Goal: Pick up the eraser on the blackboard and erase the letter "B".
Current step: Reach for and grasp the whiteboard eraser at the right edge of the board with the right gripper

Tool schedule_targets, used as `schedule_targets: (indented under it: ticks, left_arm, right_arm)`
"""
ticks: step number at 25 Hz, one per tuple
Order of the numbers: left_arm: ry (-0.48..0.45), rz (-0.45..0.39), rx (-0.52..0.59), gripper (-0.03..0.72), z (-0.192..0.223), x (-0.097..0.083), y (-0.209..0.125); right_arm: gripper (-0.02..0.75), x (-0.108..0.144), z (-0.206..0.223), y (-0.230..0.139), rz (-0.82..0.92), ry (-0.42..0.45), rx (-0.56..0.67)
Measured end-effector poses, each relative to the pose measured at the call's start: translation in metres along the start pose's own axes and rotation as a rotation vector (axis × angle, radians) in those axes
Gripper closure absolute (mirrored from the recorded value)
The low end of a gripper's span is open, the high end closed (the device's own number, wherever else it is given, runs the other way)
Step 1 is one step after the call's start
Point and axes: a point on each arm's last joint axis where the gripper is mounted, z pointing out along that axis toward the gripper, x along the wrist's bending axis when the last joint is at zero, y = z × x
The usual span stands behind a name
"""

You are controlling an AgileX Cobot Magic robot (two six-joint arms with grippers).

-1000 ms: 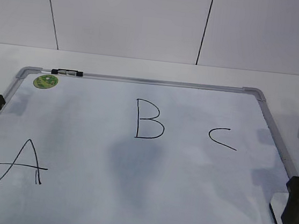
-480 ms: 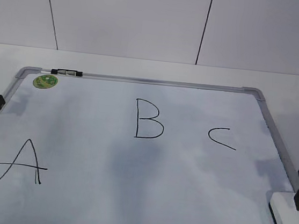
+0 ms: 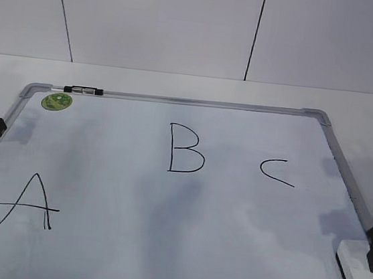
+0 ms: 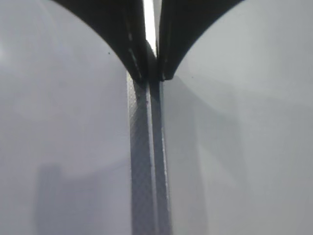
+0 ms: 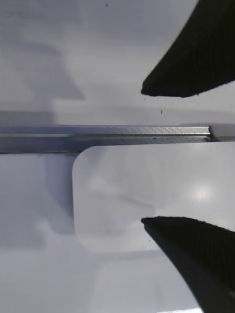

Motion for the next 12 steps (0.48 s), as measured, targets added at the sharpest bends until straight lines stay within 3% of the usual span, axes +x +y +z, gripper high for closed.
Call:
schedule_targets:
  ticks: [12]
  left_arm:
    - [0.0,0.0,0.002,0.651,0.0,0.0,-0.0002]
  right_arm:
    - [0.168,0.0011,-0.0001,-0.0005,0.037,0.013,0.005]
